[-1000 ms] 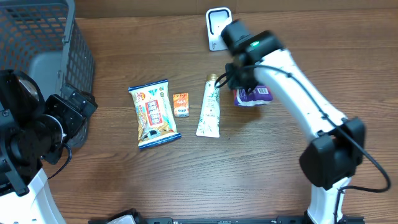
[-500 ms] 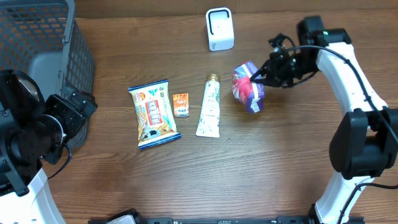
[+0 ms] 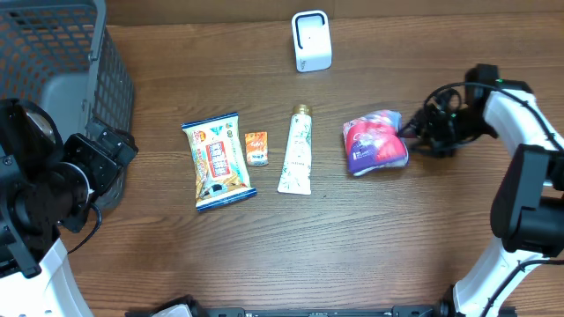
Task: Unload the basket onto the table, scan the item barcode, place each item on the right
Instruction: 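Set the Carefree pack down flat and open the right gripper, then grasp the Carefree pack again with the right gripper and lift, then carry the pack up toward the white scanner with right gripper, then move the held pack off to the right side of the table, then reach the right gripper to the white-green tube and grasp it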
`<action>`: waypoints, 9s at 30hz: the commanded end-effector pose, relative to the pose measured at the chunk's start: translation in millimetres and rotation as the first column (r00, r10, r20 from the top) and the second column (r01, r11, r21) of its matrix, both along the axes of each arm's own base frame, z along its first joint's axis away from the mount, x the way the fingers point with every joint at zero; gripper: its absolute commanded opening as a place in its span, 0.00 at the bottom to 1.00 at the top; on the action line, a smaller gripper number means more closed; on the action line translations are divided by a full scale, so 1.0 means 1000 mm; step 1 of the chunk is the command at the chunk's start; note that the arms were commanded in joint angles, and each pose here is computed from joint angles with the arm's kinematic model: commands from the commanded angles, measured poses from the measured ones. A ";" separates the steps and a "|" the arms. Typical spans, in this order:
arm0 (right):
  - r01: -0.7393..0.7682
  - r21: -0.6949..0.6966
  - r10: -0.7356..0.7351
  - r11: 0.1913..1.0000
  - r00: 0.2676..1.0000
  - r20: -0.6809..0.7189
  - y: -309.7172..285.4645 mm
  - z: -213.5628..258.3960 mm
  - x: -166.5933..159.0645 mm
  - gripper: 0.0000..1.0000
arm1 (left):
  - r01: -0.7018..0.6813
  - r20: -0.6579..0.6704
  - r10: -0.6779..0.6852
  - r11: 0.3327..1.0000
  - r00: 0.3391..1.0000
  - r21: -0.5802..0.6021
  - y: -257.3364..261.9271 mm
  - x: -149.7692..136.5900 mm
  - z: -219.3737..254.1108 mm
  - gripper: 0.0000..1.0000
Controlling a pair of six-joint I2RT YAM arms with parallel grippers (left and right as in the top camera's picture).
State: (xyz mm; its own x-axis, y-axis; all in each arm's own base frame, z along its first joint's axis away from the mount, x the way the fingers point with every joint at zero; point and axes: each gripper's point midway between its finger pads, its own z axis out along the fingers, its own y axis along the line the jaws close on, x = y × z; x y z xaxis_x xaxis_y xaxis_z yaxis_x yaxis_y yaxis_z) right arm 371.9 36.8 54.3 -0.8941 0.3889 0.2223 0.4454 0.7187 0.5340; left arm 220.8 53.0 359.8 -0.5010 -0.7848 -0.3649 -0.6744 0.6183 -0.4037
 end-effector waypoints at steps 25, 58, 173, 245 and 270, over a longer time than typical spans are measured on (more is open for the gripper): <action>-0.230 -0.167 0.255 0.959 0.955 0.152 0.027 -0.008 0.011 0.77 | 0.002 0.006 -0.002 1.000 1.000 0.006 0.001 -0.001 0.001 1.00; -0.093 -0.047 0.102 0.995 0.967 0.235 0.048 0.016 0.048 0.04 | 0.002 0.006 -0.002 1.000 1.000 0.007 0.001 -0.001 0.001 1.00; 0.544 0.334 -0.623 0.770 0.527 0.578 -0.283 0.153 0.059 1.00 | 0.002 0.006 -0.002 1.000 1.000 0.006 0.001 -0.001 0.001 1.00; -0.136 -0.624 0.364 0.770 0.896 0.254 0.219 -0.039 0.006 0.68 | 0.002 0.006 -0.002 1.000 1.000 0.007 0.001 -0.001 0.001 1.00; -0.208 -0.447 0.315 0.870 0.932 0.180 0.217 -0.012 0.010 0.04 | 0.002 0.006 -0.002 1.000 1.000 0.006 0.001 -0.001 0.001 1.00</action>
